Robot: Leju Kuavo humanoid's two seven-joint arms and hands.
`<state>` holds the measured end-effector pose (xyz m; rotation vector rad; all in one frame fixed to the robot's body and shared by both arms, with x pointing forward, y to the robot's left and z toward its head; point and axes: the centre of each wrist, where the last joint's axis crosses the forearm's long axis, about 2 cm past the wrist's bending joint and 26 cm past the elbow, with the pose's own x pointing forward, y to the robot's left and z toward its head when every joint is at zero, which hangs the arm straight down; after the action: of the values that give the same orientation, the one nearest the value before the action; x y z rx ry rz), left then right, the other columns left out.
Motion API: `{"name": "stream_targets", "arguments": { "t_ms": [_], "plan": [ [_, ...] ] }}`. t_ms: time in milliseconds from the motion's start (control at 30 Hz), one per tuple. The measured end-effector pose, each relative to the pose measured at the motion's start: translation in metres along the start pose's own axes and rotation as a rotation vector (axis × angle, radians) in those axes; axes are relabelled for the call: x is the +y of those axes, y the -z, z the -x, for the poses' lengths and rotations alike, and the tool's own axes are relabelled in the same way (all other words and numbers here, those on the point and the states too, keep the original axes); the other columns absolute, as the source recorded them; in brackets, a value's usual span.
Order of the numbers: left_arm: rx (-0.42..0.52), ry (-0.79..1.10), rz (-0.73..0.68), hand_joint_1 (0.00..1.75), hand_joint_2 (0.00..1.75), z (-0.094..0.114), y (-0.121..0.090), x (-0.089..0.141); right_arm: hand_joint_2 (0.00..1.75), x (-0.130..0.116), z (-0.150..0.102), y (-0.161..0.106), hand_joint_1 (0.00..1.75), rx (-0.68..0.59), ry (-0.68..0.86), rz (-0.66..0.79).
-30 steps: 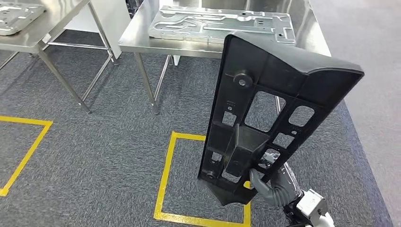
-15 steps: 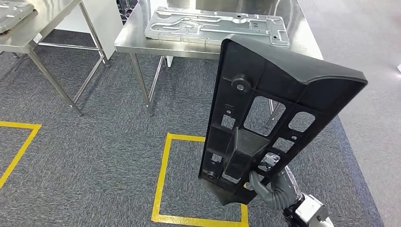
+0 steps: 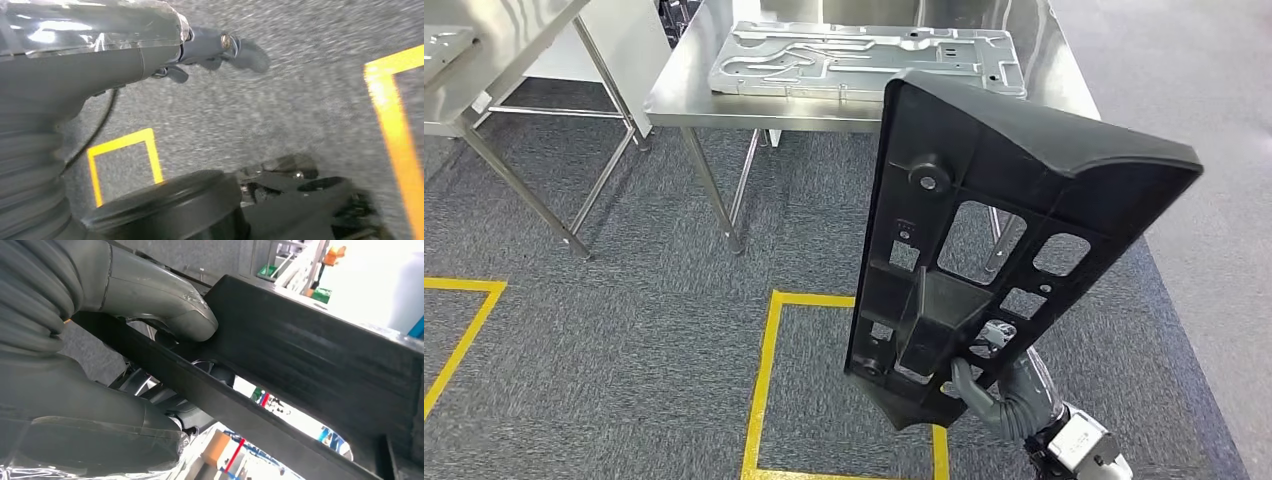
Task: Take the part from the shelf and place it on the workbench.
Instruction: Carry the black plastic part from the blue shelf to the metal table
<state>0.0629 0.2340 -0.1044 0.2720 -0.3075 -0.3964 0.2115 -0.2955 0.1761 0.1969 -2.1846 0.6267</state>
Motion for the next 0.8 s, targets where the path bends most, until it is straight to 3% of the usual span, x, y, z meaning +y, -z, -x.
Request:
{"name": "stream_targets", "arguments": {
  "t_ms": [800],
  "plan": [
    [0.018,0.005,0.005,0.00,1.75,0.008,-0.001,-0.001,1.75,0.004,0.002,-0.002,1.75,0.004,0.013,-0.008]
  ]
}}
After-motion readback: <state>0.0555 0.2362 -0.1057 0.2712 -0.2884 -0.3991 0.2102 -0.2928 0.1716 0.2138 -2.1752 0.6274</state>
